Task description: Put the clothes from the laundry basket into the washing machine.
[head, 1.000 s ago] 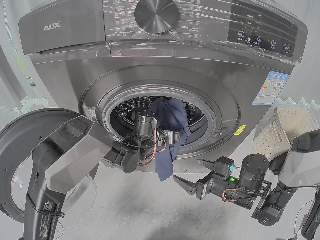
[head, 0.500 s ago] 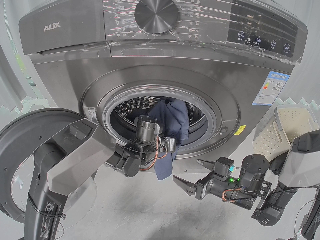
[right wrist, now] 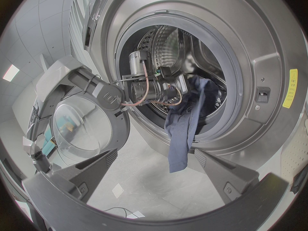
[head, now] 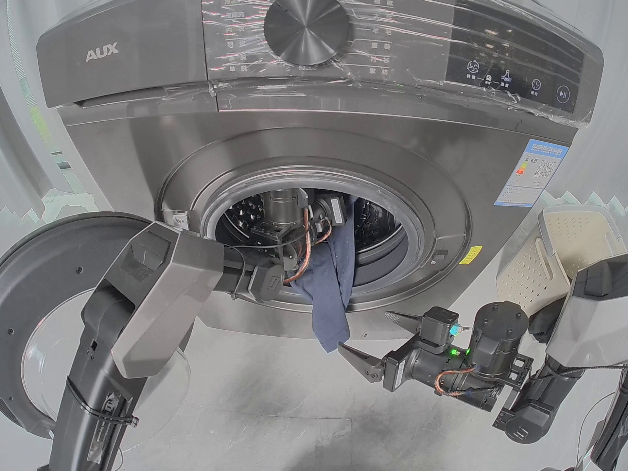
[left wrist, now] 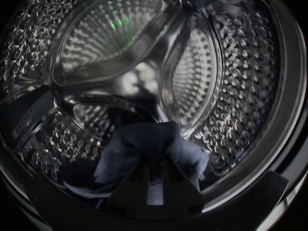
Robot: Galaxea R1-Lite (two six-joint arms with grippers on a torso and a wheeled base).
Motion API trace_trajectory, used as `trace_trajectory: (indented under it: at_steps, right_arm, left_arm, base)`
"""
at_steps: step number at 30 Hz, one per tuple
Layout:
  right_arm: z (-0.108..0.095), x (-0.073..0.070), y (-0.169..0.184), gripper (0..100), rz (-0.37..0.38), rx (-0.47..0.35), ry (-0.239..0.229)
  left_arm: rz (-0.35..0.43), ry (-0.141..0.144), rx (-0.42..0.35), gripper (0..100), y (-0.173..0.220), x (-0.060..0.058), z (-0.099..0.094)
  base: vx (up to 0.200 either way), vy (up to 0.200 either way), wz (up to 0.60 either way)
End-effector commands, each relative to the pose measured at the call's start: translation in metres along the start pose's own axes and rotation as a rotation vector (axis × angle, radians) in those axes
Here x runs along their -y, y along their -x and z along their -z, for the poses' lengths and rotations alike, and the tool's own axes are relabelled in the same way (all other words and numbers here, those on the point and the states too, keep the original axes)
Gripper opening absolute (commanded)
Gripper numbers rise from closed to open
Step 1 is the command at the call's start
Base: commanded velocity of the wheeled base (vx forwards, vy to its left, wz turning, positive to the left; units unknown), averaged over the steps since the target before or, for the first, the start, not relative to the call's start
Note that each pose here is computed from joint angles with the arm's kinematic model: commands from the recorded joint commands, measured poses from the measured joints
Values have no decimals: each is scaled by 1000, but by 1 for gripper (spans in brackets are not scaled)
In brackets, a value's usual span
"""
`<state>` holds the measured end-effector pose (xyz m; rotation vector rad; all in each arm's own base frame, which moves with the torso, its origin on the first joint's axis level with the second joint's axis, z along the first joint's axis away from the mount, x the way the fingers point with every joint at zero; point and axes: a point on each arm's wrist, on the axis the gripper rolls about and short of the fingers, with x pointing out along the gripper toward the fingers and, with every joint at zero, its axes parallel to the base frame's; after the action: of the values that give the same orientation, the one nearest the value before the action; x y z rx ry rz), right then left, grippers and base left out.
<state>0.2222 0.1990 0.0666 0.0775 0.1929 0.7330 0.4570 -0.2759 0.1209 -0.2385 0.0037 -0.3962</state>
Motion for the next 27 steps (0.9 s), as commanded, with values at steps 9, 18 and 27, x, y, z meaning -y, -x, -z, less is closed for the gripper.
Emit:
trace_trajectory:
  at_steps: [9, 18, 27]
  right_arm:
    - [-1, 1, 0, 100, 1, 3, 0]
    - [-2, 1, 0, 100, 2, 9, 2]
    - [-3, 0, 1, 100, 0, 10, 2]
  left_arm:
    - [-32, -8, -35, 100, -4, -11, 24]
    - [75, -80, -290, 100, 54, 7, 45]
    - [69, -112, -347, 100, 61, 1, 62]
  base:
    - [0, 0, 0]
    - [0, 0, 0]
    - [0, 0, 0]
